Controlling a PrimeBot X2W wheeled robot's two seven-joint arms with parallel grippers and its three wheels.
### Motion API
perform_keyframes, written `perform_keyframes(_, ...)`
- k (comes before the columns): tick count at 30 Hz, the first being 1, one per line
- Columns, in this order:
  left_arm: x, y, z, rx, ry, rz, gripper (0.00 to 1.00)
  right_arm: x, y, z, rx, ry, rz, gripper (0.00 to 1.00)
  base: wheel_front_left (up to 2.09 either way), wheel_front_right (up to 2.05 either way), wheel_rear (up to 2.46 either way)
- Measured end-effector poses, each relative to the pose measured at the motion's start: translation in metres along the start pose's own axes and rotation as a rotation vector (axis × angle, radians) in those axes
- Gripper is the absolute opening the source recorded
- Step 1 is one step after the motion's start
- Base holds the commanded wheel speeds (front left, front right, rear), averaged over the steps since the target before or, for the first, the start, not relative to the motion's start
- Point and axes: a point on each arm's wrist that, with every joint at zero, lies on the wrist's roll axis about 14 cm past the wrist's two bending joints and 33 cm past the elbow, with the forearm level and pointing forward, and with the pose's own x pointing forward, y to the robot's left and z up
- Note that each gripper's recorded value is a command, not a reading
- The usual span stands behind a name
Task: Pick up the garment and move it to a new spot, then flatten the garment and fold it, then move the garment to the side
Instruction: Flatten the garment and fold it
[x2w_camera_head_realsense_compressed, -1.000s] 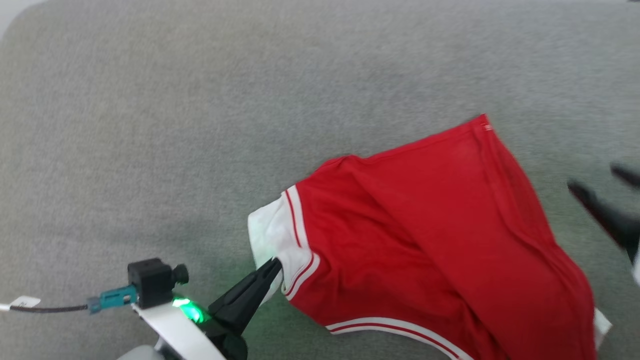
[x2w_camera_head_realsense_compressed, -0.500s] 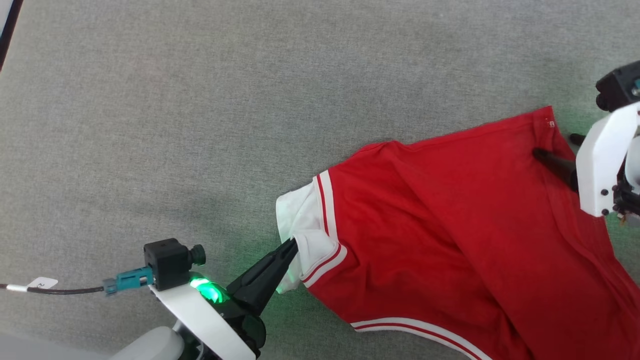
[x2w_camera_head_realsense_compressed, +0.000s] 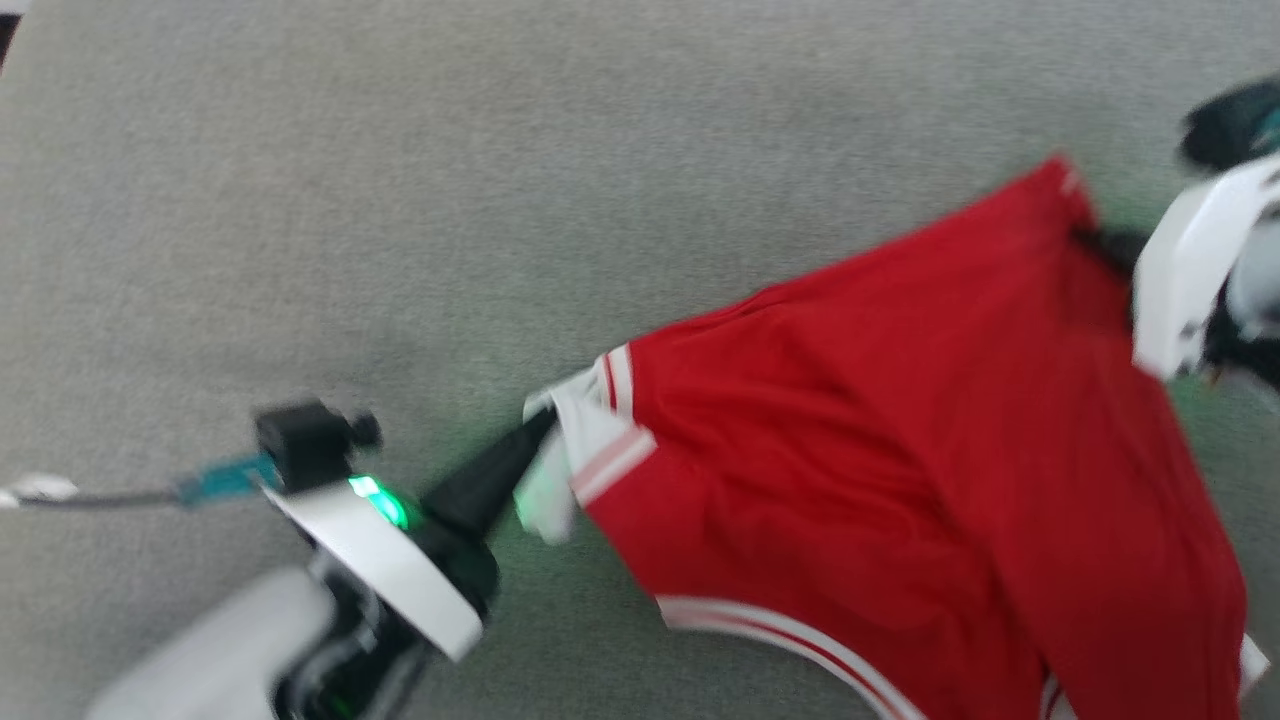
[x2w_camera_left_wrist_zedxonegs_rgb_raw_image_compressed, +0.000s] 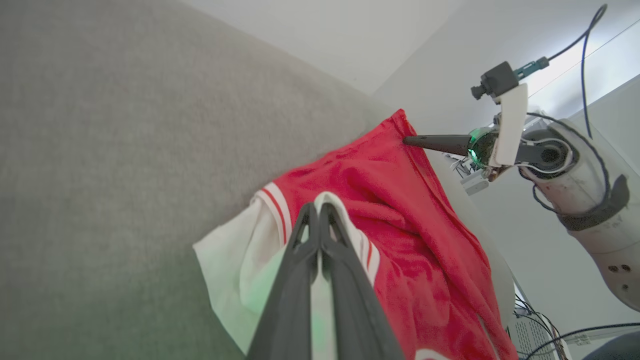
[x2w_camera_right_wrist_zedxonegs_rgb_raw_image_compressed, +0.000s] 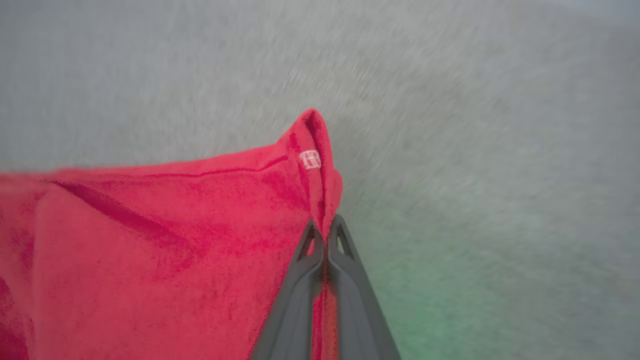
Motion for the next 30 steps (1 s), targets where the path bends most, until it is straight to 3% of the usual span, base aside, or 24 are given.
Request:
perform_keyframes(10, 0.067, -0.002, 0.144, 0.129, -0.223, -0.063, 0.0, -0.08, -0.084, 0.126, 0.109, -0.453, -0.233, 0.0, 0.0, 0.0, 0.0)
perform_keyframes(15, 0.101, -0.015, 0.242, 0.159, -0.397, -0.096, 0.0, -0.119, -0.113, 0.187, 0.156, -0.703, -0.321, 0.0, 0.0, 0.0, 0.0)
perform_keyframes(21, 0.12, -0.04, 0.336, 0.169, -0.619, -0.135, 0.0, -0.152, -0.133, 0.231, 0.179, -0.924, -0.409, 0.0, 0.0, 0.0, 0.0)
perform_keyframes(26, 0.118, -0.072, 0.374, 0.186, -0.72, -0.206, 0.0, -0.18, -0.137, 0.257, 0.163, -1.076, -0.458, 0.0, 0.0, 0.0, 0.0)
perform_keyframes(30, 0.116, -0.066, 0.37, 0.15, -0.715, -0.206, 0.0, -0.161, -0.133, 0.251, 0.163, -1.04, -0.453, 0.0, 0.0, 0.0, 0.0)
